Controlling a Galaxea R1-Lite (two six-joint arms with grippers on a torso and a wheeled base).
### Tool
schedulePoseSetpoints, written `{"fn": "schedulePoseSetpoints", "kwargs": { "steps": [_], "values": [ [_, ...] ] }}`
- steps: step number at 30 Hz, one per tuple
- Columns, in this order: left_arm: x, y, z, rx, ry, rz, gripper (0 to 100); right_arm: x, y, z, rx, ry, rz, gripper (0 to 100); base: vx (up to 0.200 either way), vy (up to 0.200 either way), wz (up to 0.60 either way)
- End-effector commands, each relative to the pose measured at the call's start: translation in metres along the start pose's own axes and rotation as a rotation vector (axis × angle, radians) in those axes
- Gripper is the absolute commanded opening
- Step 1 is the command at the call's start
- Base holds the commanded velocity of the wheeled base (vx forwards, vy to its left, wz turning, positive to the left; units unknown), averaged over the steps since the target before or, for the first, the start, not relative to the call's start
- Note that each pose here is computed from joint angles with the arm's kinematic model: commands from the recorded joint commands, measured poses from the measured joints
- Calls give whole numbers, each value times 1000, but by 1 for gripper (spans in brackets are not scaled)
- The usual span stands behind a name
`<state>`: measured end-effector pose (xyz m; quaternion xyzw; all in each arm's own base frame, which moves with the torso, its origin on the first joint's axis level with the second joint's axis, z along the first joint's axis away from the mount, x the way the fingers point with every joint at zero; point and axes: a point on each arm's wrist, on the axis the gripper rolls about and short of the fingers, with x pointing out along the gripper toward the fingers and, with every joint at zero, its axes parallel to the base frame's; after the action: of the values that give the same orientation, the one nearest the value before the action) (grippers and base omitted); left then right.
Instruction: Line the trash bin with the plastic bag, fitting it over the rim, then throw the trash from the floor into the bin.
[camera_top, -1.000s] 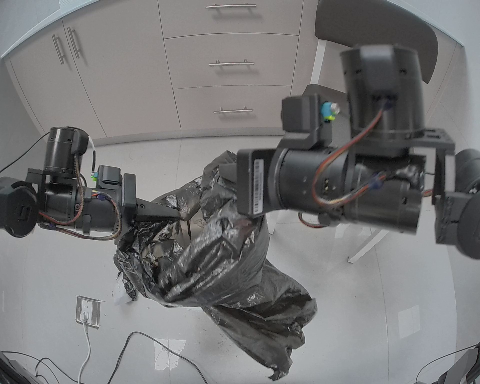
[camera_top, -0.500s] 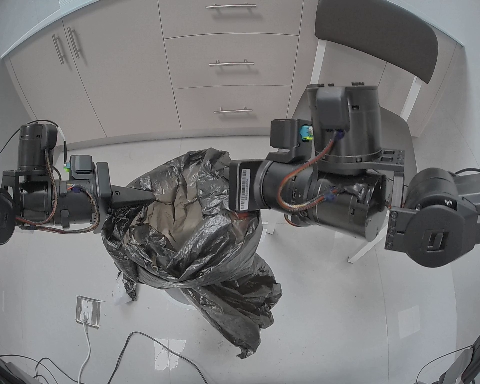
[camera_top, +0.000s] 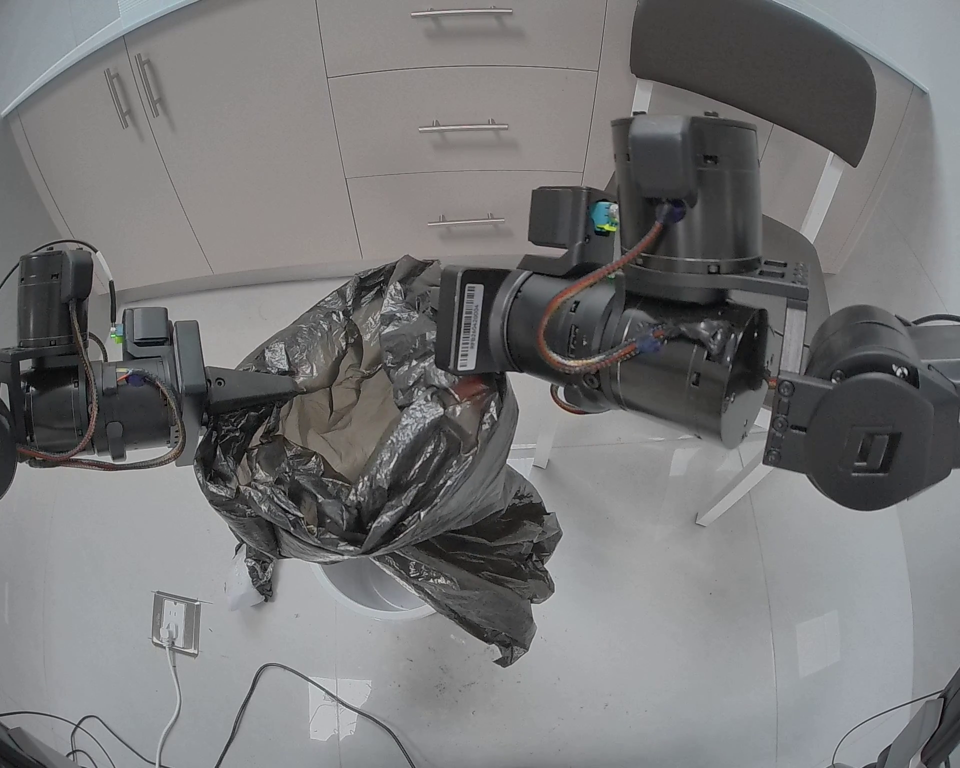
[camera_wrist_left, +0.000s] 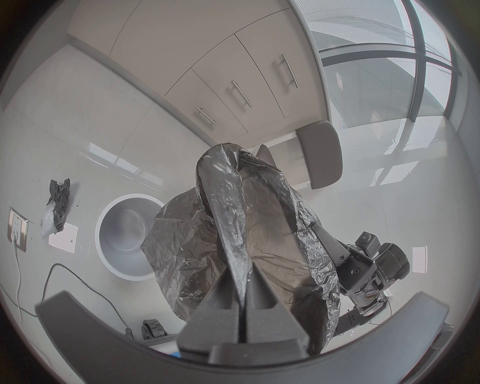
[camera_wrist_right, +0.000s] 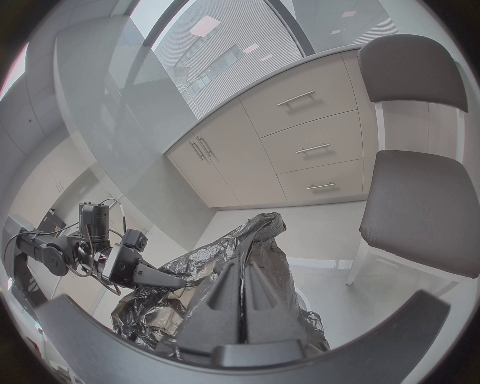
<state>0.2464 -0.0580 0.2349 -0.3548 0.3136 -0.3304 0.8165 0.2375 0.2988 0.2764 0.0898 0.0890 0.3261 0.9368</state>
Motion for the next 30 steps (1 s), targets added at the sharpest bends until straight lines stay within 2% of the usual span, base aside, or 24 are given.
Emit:
{"fn": "schedulePoseSetpoints", "kwargs": {
  "steps": [1,11,16,20,24,30],
  "values": [
    [-5,-6,-2,0,-7,-10,0,-3,9,0,5,-2,21,0,0,0,0],
    [-29,-29,-5,-1,-62,-62,0,-10,33,-10,-17,22,86,0,0,0,0],
    [-30,-27,-4,-5,-74,-50,0,-5,43,-19,-40,42,107,0,0,0,0],
    [-31,-16,0,-29,-92,-15,0,6,47,-27,-56,51,109,0,0,0,0],
    [-24,5,8,-44,-107,43,0,25,37,-35,-68,58,79,0,0,0,0],
    [-4,35,21,4,-114,78,0,51,26,-45,-102,25,54,0,0,0,0]
  ]
}}
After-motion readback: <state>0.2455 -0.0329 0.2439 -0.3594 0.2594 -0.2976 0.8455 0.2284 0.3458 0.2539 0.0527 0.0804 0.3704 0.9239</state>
